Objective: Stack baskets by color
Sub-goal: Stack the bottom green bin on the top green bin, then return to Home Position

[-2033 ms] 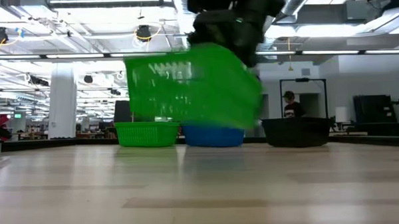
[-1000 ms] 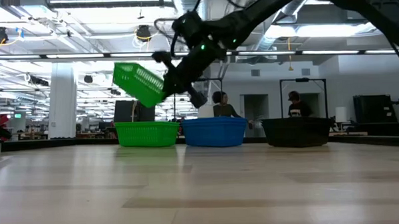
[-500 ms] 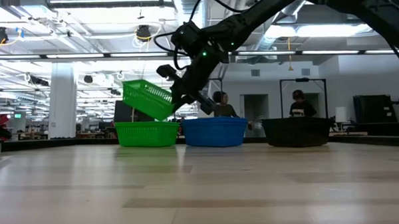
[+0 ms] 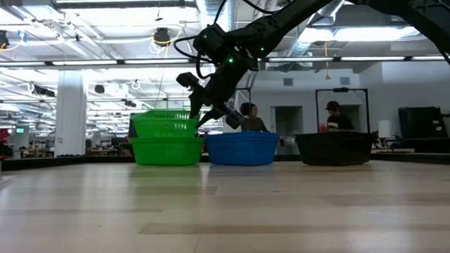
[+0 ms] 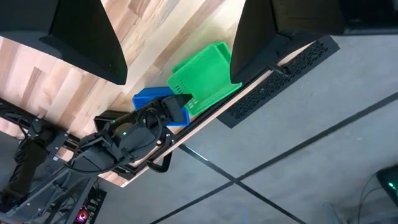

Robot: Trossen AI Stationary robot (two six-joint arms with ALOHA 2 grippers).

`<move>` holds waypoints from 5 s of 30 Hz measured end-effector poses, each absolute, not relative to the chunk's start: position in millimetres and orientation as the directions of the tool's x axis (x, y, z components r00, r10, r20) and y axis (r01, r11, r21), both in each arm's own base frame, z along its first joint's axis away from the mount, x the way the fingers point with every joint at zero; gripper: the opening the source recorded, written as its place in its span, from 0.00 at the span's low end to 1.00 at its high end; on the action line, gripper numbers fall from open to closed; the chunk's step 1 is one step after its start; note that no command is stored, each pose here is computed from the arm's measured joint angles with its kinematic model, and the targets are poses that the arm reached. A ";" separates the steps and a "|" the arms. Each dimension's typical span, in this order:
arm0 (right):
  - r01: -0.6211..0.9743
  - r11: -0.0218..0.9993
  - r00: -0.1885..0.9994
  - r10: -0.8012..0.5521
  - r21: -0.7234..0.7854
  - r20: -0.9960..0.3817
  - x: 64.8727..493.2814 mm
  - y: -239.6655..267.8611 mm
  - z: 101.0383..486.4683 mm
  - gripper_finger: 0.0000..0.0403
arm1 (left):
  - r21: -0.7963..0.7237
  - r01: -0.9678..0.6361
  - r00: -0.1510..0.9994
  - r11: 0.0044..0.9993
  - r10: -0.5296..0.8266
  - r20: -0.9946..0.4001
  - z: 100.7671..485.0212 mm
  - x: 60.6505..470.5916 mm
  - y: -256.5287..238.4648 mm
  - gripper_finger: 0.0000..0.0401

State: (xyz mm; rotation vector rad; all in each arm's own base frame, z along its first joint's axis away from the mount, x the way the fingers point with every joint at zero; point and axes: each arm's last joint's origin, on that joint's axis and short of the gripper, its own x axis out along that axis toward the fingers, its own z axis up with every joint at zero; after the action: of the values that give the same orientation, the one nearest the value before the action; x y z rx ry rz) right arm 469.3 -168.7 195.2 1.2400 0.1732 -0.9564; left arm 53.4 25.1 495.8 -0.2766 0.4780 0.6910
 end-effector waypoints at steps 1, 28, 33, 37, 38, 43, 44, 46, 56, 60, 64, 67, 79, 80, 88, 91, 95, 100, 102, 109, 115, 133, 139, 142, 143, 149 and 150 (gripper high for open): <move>0.694 0.007 0.618 -0.520 0.720 -0.590 469.2 -168.9 195.2 0.29 | -0.086 -0.666 0.670 0.741 0.542 -0.508 495.8 53.4 25.1 0.68; 0.666 0.502 0.746 -0.460 0.552 -0.482 480.2 -177.9 274.0 0.42 | -0.083 -0.663 0.665 0.744 0.535 -0.521 494.5 52.7 24.7 0.68; 0.734 0.508 0.677 -0.494 0.450 -0.546 472.3 -185.8 274.5 0.41 | -0.083 -0.663 0.665 0.744 0.535 -0.521 494.5 52.7 24.7 0.68; 0.821 0.465 0.563 -0.568 0.330 -0.600 462.3 -198.9 265.0 0.39 | -0.089 -0.665 0.665 0.741 0.535 -0.522 494.5 52.8 24.7 0.68; 0.827 0.460 0.555 -0.574 0.324 -0.602 461.2 -202.1 264.0 0.39 | -0.089 -0.666 0.665 0.741 0.535 -0.521 494.5 52.7 24.7 0.68; 0.850 0.432 0.518 -0.580 0.302 -0.628 460.9 -205.1 254.5 0.38 | -0.089 -0.666 0.665 0.740 0.535 -0.522 494.5 52.8 24.7 0.68; 0.848 0.434 0.521 -0.583 0.304 -0.624 463.0 -205.3 251.8 0.38 | -0.089 -0.666 0.665 0.741 0.535 -0.522 494.5 52.8 24.7 0.68; 0.853 0.431 0.509 -0.570 0.293 -0.644 463.6 -204.9 244.2 0.37 | -0.090 -0.666 0.665 0.740 0.535 -0.522 494.5 52.8 24.7 0.68; 0.813 0.458 0.558 -0.436 0.360 -0.706 482.2 -186.4 210.0 0.35 | -0.089 -0.666 0.665 0.740 0.535 -0.522 494.5 52.8 24.8 0.68; 0.799 0.478 0.578 -0.441 0.365 -0.686 484.7 -182.4 215.5 0.34 | -0.089 -0.667 0.664 0.740 0.536 -0.521 494.5 52.8 24.8 0.68; 0.785 0.513 0.593 -0.459 0.349 -0.661 478.6 -181.7 235.5 0.33 | -0.089 -0.667 0.664 0.740 0.536 -0.521 494.5 52.8 24.8 0.68; 0.748 0.559 0.643 -0.478 0.357 -0.599 459.8 -177.7 287.1 0.33 | -0.080 -0.663 0.664 0.744 0.535 -0.522 494.5 53.5 24.9 0.68; 0.509 0.847 0.835 -0.442 0.152 -0.328 289.2 -93.0 495.2 0.33 | -0.172 -0.698 0.688 0.695 0.585 -0.430 503.5 59.8 27.9 0.68; 0.496 0.857 0.840 -0.433 0.138 -0.327 270.8 -84.4 503.9 0.34 | -0.171 -0.696 0.689 0.697 0.580 -0.434 503.1 59.8 27.8 0.68; 0.374 0.918 0.918 -0.347 0.130 -0.194 159.8 -29.7 534.9 0.33 | -0.097 -0.665 0.723 0.740 0.607 -0.329 504.2 66.3 30.1 0.68; 0.372 0.918 0.922 -0.350 0.135 -0.164 136.9 -20.8 517.9 0.33 | -0.111 -0.580 0.807 0.807 0.551 -0.214 503.5 59.3 25.8 0.68; 0.375 0.907 0.927 -0.365 0.191 -0.087 119.4 -12.9 478.9 0.34 | -0.143 -0.518 0.855 0.843 0.510 -0.091 487.8 44.2 20.1 0.68; 0.304 0.918 0.939 -0.333 0.255 0.082 102.3 -7.9 419.5 0.34 | -0.190 -0.460 0.886 0.867 0.463 -0.032 449.8 29.5 14.5 0.68; 0.286 0.917 0.932 -0.334 0.277 0.143 92.0 -7.9 398.1 0.34 | -0.226 -0.455 0.886 0.861 0.464 -0.012 434.9 25.3 13.4 0.68; 0.247 0.907 0.910 -0.338 0.340 0.241 66.7 -8.7 322.4 0.33 | -0.295 -0.442 0.890 0.847 0.456 -0.026 377.2 20.2 11.7 0.68; 0.219 0.891 0.903 -0.340 0.399 0.264 64.1 -8.9 259.0 0.34 | -0.343 -0.423 0.899 0.839 0.437 -0.039 326.6 19.9 11.0 0.68; 0.254 0.888 0.929 -0.334 0.382 0.159 94.3 -7.9 181.9 0.34 | -0.367 -0.347 0.938 0.863 0.318 -0.140 218.8 66.3 20.0 0.68; 0.280 0.892 0.936 -0.335 0.355 0.104 95.2 -7.9 176.2 0.33 | -0.387 -0.325 0.946 0.863 0.296 -0.135 191.8 80.0 23.1 0.68; 0.285 0.892 0.938 -0.335 0.350 0.091 95.4 -7.9 174.8 0.34 | -0.406 -0.317 0.948 0.857 0.296 -0.115 179.4 85.7 24.6 0.68; 0.285 0.892 0.938 -0.335 0.350 0.091 95.4 -7.9 174.8 0.34 | -0.410 -0.313 0.949 0.857 0.296 -0.106 175.0 87.6 25.1 0.68; 0.289 0.893 0.938 -0.336 0.345 0.083 95.5 -8.0 173.9 0.34 | -0.395 -0.248 0.964 0.884 0.264 -0.015 169.1 93.9 25.3 0.68; 0.290 0.893 0.938 -0.337 0.345 0.082 95.5 -8.1 173.8 0.34 | -0.395 -0.245 0.965 0.885 0.263 -0.010 169.1 94.1 25.1 0.68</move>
State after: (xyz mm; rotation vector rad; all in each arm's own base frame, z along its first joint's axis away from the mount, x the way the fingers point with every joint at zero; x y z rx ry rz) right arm 95.5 -8.1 173.8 0.3355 -0.1408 -0.3264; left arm 94.1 25.1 169.1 -0.4049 -0.0441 0.2641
